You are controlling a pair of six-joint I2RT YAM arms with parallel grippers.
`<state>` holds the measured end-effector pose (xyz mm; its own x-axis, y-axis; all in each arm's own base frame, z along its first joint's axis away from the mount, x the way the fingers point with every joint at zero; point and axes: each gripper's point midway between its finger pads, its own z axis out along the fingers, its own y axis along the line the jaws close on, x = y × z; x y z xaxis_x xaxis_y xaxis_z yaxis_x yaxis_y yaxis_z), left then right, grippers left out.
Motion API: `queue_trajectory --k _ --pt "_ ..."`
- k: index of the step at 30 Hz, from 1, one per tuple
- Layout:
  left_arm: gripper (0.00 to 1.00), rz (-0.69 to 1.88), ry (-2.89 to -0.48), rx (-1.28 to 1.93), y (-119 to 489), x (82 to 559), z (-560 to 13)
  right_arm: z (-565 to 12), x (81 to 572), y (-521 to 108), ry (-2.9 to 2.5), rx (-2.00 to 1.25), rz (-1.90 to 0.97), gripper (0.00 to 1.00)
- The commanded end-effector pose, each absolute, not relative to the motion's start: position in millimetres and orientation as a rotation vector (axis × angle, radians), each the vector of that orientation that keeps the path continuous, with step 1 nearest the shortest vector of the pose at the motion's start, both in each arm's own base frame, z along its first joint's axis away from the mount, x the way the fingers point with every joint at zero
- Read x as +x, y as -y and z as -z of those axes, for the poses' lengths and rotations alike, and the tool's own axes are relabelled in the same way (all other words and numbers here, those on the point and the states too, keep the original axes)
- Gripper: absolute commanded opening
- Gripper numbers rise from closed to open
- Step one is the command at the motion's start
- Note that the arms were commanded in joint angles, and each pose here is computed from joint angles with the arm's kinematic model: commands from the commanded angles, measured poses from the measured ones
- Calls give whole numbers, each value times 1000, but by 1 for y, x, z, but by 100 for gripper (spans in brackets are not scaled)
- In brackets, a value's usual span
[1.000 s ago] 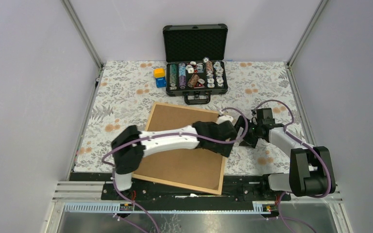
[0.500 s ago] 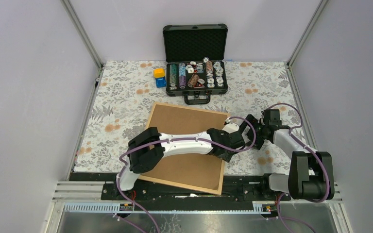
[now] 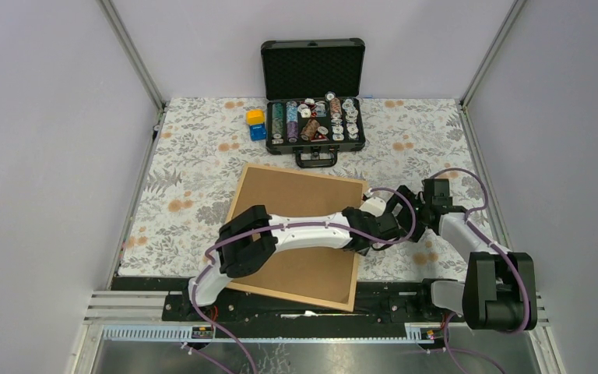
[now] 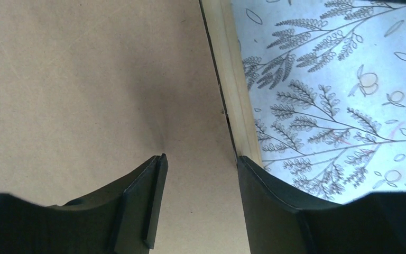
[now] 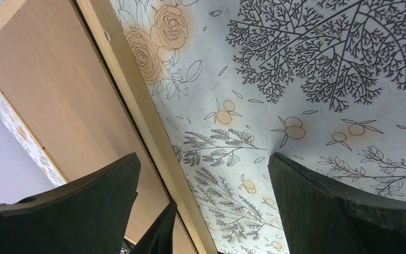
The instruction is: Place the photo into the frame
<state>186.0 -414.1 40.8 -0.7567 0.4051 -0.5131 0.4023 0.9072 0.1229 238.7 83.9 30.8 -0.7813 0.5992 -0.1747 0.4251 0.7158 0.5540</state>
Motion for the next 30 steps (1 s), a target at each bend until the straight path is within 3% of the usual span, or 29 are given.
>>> queue_trajectory --k 1,10,16,18,20,27,28,30 --pt "56 -182 -2442 555 394 204 -52 -16 221 -85 -2670 817 -636 100" --pt "45 -252 -2374 532 380 215 -84 -15 216 -130 -2773 614 -704 99" --pt "42 -223 -2361 492 372 215 -104 -15 215 -143 -2801 549 -737 92" --pt "51 -149 -2383 503 379 212 -104 -15 217 -140 -2806 550 -706 91" --pt "70 -23 -2447 510 388 203 -98 -20 220 -139 -2793 553 -723 87" --pt "76 512 -2575 322 386 207 -113 -38 226 -157 -2739 344 -996 82" --pt "79 590 -2568 269 378 212 -119 -44 228 -162 -2709 317 -1058 81" --pt "95 698 -2541 169 355 221 -130 -57 231 -170 -2651 261 -1144 80"
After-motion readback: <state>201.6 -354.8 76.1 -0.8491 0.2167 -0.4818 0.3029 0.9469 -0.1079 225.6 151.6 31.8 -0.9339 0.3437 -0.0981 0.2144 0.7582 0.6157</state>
